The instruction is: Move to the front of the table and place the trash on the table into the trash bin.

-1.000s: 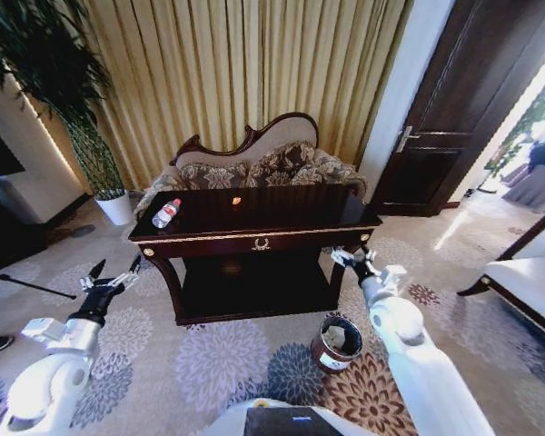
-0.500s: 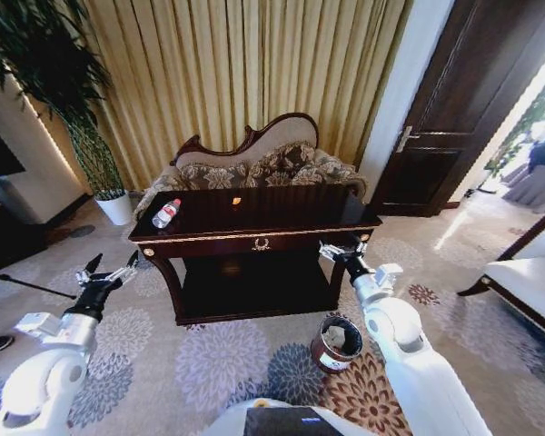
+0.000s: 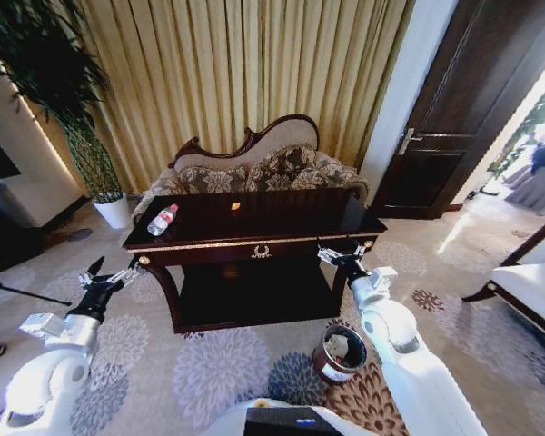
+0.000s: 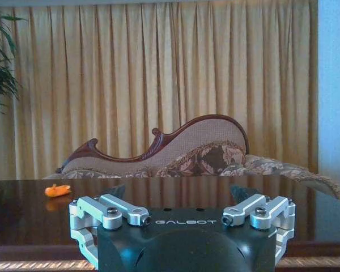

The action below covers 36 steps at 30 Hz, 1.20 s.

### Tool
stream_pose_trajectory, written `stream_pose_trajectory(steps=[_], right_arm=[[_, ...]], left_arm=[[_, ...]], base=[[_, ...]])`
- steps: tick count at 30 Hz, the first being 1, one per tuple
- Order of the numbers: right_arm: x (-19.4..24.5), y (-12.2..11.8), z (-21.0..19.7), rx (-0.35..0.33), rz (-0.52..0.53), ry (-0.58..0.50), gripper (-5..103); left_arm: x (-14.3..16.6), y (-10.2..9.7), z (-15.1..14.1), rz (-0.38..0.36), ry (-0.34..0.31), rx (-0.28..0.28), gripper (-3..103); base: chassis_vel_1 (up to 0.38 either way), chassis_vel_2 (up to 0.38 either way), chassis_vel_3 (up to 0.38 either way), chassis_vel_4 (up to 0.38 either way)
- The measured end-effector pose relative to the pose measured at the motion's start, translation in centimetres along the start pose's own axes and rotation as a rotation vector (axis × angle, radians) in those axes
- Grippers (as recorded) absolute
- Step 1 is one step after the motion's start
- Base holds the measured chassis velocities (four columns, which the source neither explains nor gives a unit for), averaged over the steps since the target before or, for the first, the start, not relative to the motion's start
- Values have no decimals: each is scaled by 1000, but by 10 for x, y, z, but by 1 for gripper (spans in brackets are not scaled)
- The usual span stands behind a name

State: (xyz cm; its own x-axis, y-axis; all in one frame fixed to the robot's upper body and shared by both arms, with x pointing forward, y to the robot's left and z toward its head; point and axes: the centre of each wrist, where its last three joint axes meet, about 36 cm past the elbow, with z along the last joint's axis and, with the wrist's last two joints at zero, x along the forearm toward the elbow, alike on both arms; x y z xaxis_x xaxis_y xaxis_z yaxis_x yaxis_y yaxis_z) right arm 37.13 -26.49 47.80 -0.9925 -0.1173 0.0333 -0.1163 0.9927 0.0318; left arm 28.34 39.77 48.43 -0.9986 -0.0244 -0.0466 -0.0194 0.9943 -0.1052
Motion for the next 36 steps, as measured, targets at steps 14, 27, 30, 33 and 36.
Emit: stream_pose_trajectory(steps=[14,27,30,33,36], right_arm=[[1,0,5,18,11,10,100],[0,8,9,9,-3,33,100],[-2,10,9,11,-12,34,100],[-9,15,9,19,-41,36,100],[-15,17,9,22,-61,40,100]], left_arm=[[2,0,2,-1,4,3,100],[5,-1,2,-3,4,3,100],[6,-2,2,-1,1,3,100],[7,-3,0,-2,-6,3,100],[8,-3,-2,-6,-11,0,100]], base=[[-197,204,200,-198],[-36,44,42,-47],[0,0,0,0],[-35,17,8,-18],[0,0,0,0]])
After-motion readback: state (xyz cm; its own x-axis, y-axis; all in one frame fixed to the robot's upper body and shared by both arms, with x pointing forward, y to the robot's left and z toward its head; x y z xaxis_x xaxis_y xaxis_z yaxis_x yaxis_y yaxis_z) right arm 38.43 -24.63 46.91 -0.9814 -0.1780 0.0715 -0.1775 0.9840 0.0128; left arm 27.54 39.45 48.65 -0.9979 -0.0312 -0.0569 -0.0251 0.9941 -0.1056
